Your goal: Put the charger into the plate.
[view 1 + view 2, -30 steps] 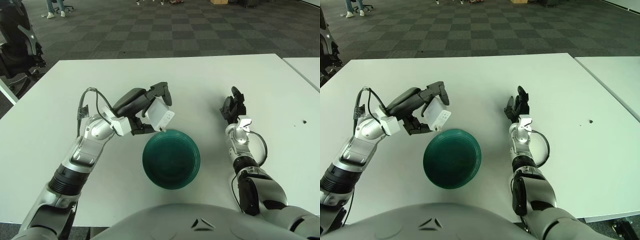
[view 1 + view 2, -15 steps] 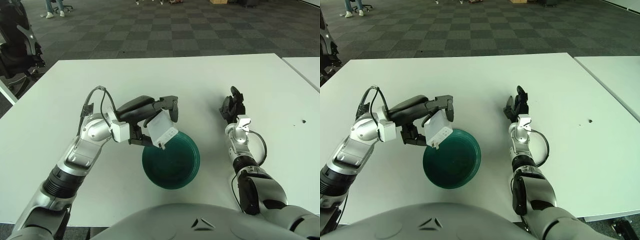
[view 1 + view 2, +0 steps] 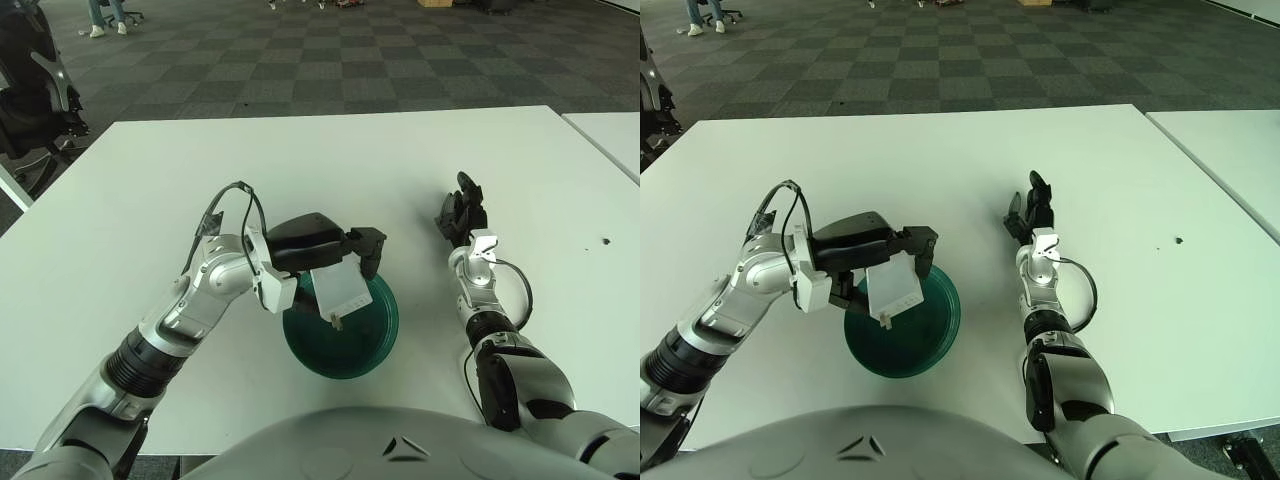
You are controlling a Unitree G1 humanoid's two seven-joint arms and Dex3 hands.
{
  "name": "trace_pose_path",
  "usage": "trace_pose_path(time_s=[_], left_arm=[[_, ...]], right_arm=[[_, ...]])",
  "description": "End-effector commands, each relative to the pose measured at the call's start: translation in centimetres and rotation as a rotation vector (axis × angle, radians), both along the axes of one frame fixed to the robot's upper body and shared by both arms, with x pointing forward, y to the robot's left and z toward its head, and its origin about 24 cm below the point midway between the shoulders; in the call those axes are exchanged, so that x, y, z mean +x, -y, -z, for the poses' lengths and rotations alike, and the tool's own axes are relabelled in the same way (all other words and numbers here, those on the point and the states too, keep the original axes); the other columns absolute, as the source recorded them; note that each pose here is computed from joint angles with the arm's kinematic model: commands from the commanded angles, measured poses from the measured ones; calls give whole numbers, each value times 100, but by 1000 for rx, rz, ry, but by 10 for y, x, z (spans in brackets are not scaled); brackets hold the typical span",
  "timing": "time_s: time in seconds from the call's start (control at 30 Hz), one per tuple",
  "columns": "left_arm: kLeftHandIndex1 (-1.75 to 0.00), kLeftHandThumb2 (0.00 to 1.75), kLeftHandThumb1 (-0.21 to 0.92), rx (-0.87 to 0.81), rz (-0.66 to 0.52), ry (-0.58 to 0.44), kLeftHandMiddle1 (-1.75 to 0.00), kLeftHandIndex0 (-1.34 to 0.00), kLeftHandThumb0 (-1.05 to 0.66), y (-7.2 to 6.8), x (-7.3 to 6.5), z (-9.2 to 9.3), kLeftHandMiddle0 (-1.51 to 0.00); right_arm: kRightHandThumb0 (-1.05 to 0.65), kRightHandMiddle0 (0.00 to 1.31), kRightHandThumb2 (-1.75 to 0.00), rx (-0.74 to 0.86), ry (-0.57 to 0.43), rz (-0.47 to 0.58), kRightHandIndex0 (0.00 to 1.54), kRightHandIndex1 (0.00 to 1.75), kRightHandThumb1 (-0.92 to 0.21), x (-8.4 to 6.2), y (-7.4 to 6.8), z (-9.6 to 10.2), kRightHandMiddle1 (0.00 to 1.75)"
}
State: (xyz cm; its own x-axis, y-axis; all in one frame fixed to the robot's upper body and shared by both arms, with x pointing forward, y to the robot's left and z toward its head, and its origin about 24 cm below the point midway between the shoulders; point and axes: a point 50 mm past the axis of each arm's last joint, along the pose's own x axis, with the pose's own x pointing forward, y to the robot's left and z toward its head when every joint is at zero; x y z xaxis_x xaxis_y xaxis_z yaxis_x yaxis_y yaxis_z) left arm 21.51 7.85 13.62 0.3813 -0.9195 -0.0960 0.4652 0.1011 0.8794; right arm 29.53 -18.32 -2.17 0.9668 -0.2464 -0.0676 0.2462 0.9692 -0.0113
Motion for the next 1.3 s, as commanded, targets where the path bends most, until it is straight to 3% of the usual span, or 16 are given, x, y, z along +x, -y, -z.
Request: trace_pose_path(time_s=[0.0,0.43,0.7,0.87,1.03,1.17,1.2,1.27], left_arm=[[-175,141,24,80,11,47,-175,-67,-50,1,5,1,-108],[-175,139,25,254,100,176,-175,-66,-50,22,21,16,-116],[-171,124,35,348,173,203,-175,-61,-47,29,27,15,-119],[-155,106,41,407,205,216,-175,-66,-45,32,30,11,-115],[-150,101,42,449,228,224,-175,-68,-45,33,31,6,-114],[-154,102,43,492,242,195,-175,-65,-45,34,31,7,-114],[-158,94,52,508,247,183,-175,-57,-43,34,31,7,-110],[-161,89,57,539,257,162,-175,-51,-42,34,31,8,-106]], right_arm=[[-81,0,-88,33,-417,6,4,0,-92,-64,-8,75,29],[-81,0,-87,-52,-409,-6,0,0,-92,-63,-21,74,31],[-83,0,-86,-60,-397,-14,0,0,-92,-62,-33,72,34],[-88,0,-86,-26,-414,-5,0,0,-92,-61,-33,73,27],[-90,0,-87,-22,-402,4,0,0,-92,-60,-34,72,25],[-92,0,-87,-14,-382,13,0,0,-92,-62,-35,71,25],[-92,0,-88,-11,-377,14,0,0,-92,-62,-36,70,26],[-93,0,-88,-4,-370,16,0,0,-92,-62,-37,70,26]])
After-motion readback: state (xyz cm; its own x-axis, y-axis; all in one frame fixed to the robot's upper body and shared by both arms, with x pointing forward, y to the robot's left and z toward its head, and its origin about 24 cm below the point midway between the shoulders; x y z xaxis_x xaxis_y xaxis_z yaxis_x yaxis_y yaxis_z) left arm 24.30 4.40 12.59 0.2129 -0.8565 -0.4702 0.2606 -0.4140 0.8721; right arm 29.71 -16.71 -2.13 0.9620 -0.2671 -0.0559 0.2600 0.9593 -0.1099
